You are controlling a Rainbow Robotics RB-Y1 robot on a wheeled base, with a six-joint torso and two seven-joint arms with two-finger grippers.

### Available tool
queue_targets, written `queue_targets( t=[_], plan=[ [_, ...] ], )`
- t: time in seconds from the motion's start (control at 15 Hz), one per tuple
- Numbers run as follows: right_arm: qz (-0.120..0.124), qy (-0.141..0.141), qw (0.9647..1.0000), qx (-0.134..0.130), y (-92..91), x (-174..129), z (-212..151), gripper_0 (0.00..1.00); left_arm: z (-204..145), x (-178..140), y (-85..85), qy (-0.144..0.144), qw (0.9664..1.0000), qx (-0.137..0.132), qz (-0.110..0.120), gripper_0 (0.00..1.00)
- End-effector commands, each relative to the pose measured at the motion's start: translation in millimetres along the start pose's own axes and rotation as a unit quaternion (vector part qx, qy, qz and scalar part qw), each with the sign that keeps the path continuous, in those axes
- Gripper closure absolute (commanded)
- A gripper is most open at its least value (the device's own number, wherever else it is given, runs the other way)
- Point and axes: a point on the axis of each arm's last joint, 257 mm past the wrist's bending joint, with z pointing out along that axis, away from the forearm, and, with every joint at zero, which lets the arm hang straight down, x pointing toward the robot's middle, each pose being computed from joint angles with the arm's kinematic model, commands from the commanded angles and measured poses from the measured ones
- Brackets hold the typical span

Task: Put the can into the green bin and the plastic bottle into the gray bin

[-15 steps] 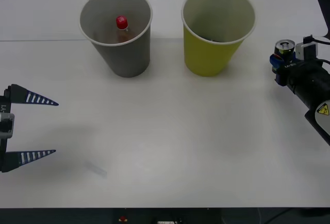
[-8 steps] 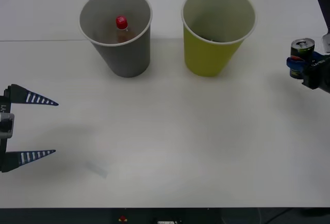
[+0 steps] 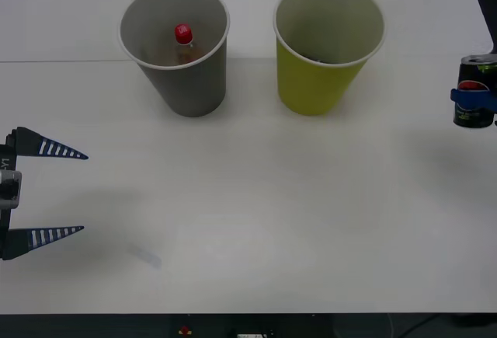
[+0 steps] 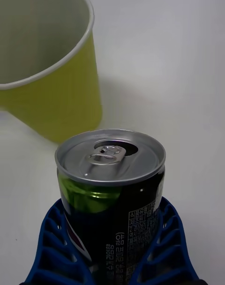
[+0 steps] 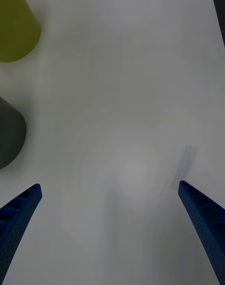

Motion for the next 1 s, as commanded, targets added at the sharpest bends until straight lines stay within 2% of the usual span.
queue_targets(
  t=[0.07, 0.4, 0.67, 1.0],
  plan=[
    [-0.003, 0.011, 0.9999, -0.012, 15.7, -17.5, -7.6, 1.00, 0.0, 0.0, 0.0, 0.000, 1.0000, 0.000, 0.000, 0.00],
    [-0.060, 0.026, 0.9974, -0.029, 32.3, -60.1, -16.9, 1.00, 0.0, 0.0, 0.0, 0.000, 1.0000, 0.000, 0.000, 0.00],
    [-0.115, 0.034, 0.9922, -0.033, 46.6, -89.2, -10.8, 1.00, 0.0, 0.0, 0.0, 0.000, 1.0000, 0.000, 0.000, 0.00],
    [-0.154, 0.054, 0.9856, -0.046, 60.4, -122.1, 15.1, 1.00, 0.0, 0.0, 0.0, 0.000, 1.0000, 0.000, 0.000, 0.00]
  ],
)
